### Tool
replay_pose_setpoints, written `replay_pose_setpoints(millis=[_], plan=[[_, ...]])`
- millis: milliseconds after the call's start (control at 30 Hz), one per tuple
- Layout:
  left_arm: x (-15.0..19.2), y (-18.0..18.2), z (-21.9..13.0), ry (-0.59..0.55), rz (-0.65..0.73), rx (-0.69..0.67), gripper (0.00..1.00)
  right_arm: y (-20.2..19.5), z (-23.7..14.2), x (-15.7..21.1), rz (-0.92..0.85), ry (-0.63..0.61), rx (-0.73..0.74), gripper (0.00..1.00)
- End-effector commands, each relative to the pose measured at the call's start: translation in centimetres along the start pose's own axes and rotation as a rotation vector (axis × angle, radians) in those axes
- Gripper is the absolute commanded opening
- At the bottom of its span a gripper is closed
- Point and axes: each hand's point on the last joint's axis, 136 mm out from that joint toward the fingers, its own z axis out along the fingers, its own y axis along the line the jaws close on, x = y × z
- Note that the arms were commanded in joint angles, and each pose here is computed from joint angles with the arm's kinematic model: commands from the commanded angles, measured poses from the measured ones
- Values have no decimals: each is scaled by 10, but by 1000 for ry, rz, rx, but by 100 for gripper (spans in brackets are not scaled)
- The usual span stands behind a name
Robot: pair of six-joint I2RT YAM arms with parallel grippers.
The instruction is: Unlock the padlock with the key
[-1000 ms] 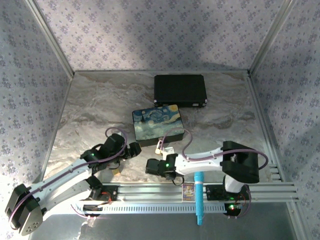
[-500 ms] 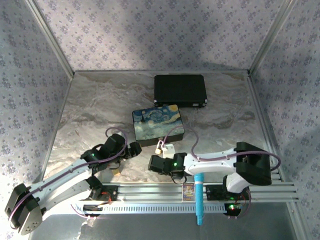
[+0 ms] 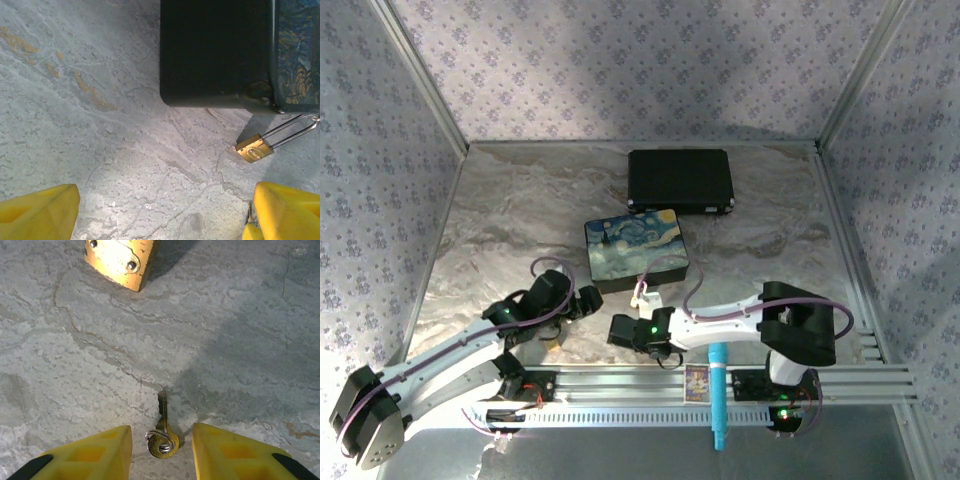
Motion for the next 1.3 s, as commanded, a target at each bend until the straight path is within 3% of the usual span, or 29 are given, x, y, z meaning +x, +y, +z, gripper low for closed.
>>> replay_pose_setpoints(millis=[0, 300, 467, 667, 767, 867, 933, 1133, 1267], plan=[[-1, 0, 1, -14, -7, 2, 89, -11, 2, 8, 2, 16, 34, 35], [-1, 2, 3, -17, -16, -3, 89, -24, 7, 22, -8, 38, 70, 31], [-2, 1, 2, -22, -17, -3, 89, -21, 10, 20, -20, 28, 39, 21], [-4, -3, 2, -23, -19, 1, 88, -21, 11, 19, -30, 16, 13, 17], [-4, -6, 3, -22, -17, 4, 88, -25, 10, 19, -33, 5, -14, 8], [-5, -10, 5, -24, -16, 10, 88, -31, 9, 18, -52, -5, -30, 7], [-4, -14, 6, -25, -13, 17, 88, -31, 7, 17, -69, -6, -59, 2], [-1, -39, 10, -28, 11, 72, 85, -32, -3, 11, -173, -47, -153, 0], [6, -60, 16, 7, -64, 162, 81, -34, -14, 6, -229, -38, -254, 0]])
